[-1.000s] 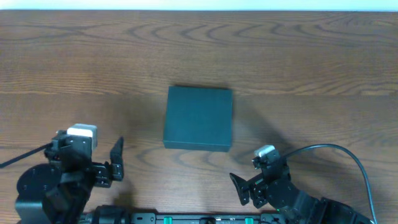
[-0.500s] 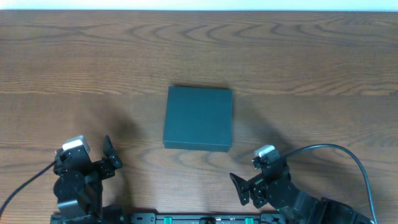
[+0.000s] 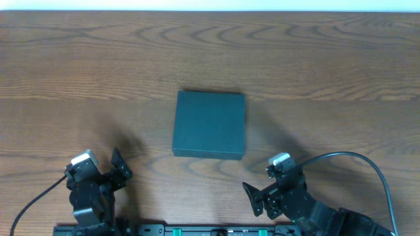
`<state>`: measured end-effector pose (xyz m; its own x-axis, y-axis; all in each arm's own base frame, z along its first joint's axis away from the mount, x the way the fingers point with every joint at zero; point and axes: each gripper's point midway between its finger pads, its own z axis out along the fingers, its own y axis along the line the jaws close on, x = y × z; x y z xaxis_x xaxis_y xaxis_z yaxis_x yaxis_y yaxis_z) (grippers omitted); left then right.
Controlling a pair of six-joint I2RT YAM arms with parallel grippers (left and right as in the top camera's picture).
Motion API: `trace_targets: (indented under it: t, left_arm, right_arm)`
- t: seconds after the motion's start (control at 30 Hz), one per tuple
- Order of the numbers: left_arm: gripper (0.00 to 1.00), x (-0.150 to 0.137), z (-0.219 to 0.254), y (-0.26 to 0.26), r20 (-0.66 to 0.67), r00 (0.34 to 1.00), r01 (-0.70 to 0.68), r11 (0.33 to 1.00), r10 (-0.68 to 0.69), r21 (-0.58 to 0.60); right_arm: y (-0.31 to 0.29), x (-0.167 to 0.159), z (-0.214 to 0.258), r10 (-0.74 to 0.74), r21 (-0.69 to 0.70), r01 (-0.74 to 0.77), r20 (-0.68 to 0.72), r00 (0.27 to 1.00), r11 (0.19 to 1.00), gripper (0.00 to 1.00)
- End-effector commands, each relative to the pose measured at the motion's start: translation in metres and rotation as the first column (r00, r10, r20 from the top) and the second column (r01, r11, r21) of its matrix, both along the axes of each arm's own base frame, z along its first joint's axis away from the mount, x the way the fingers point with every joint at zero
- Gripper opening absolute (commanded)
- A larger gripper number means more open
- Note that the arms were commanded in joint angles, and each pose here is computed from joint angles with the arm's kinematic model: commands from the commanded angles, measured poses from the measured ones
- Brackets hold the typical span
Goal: Pack container
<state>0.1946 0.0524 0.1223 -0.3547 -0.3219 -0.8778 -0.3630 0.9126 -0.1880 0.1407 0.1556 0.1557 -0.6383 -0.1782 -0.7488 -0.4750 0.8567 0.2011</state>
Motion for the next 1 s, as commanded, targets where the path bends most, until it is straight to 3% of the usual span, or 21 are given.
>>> trace_targets:
  t: [0.0, 0.17, 0.97]
  left_arm:
    - [0.95, 0.0, -0.012, 0.002, -0.011, 1.0, -0.024, 0.999, 0.024, -0.026]
    - [0.95, 0.0, -0.037, 0.001, -0.064, 0.998, -0.023, 0.999, 0.02, -0.044]
    - [0.95, -0.001, -0.038, 0.001, -0.074, 0.997, -0.018, 0.999, 0.016, -0.027]
  right_arm:
    - [-0.001, 0.002, 0.006, -0.004, 0.007, 0.003, 0.014, 1.0, 1.0, 0.99]
    - [-0.001, 0.002, 0.006, -0.004, 0.007, 0.003, 0.014, 1.0, 1.0, 0.99]
    - [-0.001, 0.002, 0.006, -0.004, 0.007, 0.003, 0.014, 1.0, 1.0, 0.99]
